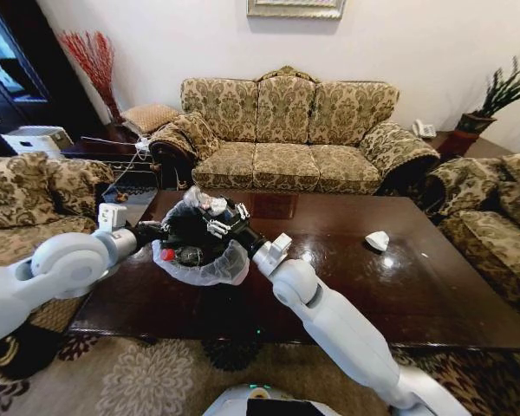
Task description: Move to the front of the table and place the trash on the table into the trash bin.
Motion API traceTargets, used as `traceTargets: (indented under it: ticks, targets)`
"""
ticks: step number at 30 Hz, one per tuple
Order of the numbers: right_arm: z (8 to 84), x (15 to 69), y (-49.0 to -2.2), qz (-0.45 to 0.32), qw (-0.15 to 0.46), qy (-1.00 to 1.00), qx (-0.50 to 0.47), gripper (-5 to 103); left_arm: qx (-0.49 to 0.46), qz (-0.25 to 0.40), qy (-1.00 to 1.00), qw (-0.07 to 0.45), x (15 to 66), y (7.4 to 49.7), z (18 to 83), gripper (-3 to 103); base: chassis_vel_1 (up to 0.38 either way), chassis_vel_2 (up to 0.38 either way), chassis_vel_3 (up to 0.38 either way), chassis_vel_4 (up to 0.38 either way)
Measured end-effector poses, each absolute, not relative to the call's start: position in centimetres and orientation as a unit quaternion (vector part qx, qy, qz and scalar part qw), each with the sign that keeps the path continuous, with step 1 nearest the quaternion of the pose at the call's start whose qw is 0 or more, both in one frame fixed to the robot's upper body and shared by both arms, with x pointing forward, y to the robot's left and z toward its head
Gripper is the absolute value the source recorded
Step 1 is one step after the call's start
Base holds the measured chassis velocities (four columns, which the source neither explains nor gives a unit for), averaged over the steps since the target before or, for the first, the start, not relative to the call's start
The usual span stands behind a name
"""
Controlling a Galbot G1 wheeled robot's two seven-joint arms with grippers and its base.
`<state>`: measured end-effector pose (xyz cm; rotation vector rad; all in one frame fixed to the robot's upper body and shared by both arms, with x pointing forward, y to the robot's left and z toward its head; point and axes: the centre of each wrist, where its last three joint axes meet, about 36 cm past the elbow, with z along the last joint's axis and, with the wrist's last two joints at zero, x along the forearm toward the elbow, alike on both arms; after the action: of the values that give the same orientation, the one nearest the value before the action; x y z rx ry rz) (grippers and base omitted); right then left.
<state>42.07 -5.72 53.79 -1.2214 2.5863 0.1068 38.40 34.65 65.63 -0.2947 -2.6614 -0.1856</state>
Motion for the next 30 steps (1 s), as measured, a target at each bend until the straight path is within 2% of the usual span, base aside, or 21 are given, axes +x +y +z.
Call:
traceTargets:
  ticks: [2, 4, 9, 11, 15, 16, 19, 20, 24, 30]
  targets:
    - [53.7, 41.8, -5.9, 0.044, 0.142, 0.893, -0.424, 94, -0.109, -0.066, -0.966, 0.226, 38.3, 34.5, 65.6, 0, 0.0, 0.0, 0.0, 0.0]
    - [53.6, 41.6, -6.2, 0.053, 0.147, 0.893, -0.423, 97, -0.109, -0.065, -0.966, 0.226, 38.3, 34.6, 65.6, 0, 0.0, 0.0, 0.0, 0.0]
    - [51.7, 40.7, -8.2, 0.127, 0.181, 0.902, -0.372, 100, -0.101, -0.057, -0.967, 0.225, 38.4, 35.0, 65.7, 0, 0.0, 0.0, 0.0, 0.0]
    - [50.3, 40.7, -9.2, 0.138, 0.173, 0.915, -0.337, 100, -0.1, -0.054, -0.968, 0.224, 38.4, 35.1, 65.8, 0, 0.0, 0.0, 0.0, 0.0]
    - [45.5, 41.6, -13.2, 0.151, 0.069, 0.969, -0.181, 100, -0.097, -0.049, -0.969, 0.223, 38.4, 35.3, 65.9, 0, 0.0, 0.0, 0.0, 0.0]
    - [45.5, 41.6, -13.2, 0.151, 0.069, 0.969, -0.181, 100, -0.097, -0.049, -0.969, 0.223, 38.4, 35.3, 65.9, 0, 0.0, 0.0, 0.0, 0.0]
    - [41.0, 43.9, -17.5, 0.133, 0.019, 0.989, -0.066, 100, -0.097, -0.045, -0.969, 0.224, 38.1, 35.2, 65.6, 0, 0.0, 0.0, 0.0, 0.0]
    - [41.0, 43.9, -17.5, 0.133, 0.019, 0.989, -0.066, 100, -0.097, -0.045, -0.969, 0.224, 38.1, 35.2, 65.6, 0, 0.0, 0.0, 0.0, 0.0]
    - [37.1, 47.3, -22.7, 0.115, -0.018, 0.992, 0.04, 100, -0.096, -0.038, -0.969, 0.223, 37.8, 35.4, 65.3, 0, -0.064, -0.048, 0.091, 0.05]
    - [33.4, 49.5, -27.3, 0.086, -0.03, 0.99, 0.106, 100, -0.095, -0.04, -0.97, 0.221, 37.7, 35.5, 65.0, 0, -0.185, -0.133, 0.194, 0.122]
